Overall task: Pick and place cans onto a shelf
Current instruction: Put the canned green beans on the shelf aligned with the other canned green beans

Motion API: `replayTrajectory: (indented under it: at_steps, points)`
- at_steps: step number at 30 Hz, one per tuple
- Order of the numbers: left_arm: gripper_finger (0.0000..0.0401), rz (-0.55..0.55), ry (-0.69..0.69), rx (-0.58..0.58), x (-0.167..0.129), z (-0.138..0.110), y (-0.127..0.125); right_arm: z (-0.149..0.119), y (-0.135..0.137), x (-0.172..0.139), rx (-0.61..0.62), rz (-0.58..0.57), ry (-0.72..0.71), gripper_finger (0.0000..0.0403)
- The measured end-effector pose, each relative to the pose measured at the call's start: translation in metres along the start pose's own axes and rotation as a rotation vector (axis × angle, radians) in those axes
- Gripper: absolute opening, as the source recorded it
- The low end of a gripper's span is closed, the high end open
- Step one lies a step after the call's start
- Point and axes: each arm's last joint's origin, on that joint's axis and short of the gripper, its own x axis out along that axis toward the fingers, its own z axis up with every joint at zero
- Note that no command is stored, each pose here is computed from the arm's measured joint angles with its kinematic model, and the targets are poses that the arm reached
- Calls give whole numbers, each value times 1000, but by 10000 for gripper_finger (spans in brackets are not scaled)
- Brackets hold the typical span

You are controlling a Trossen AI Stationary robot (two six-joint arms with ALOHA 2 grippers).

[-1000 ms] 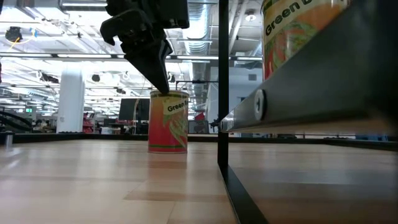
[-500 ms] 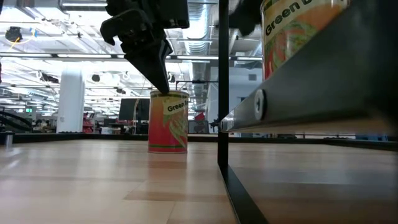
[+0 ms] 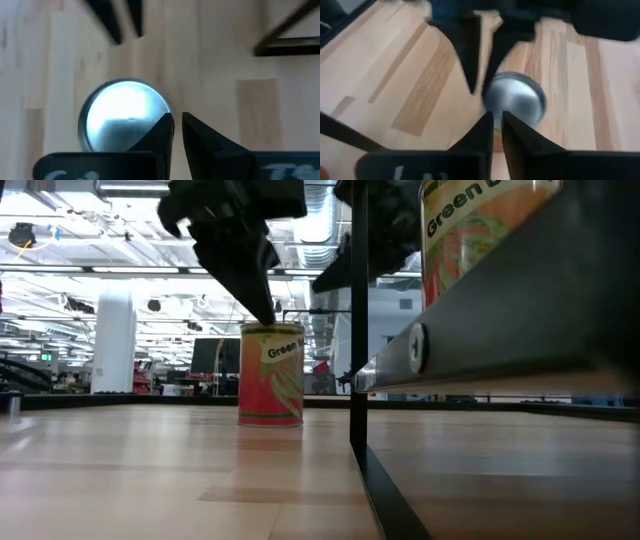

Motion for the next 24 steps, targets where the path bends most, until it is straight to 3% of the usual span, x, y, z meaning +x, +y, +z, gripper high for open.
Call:
replayTrajectory:
  at_steps: [7, 13, 18, 24]
  points:
    - [31, 25, -94, 34, -22, -4, -26, 4, 3, 27, -39, 19, 28, 111]
    - [31, 90, -261, -30, -51, -26, -30, 12, 9, 33, -58, 48, 83, 163]
    - [31, 19, -421, -112, -63, -61, -22, 16, 15, 32, -69, 64, 98, 180]
    - [31, -114, -613, -179, -63, -103, -11, 15, 14, 31, -98, 66, 107, 167]
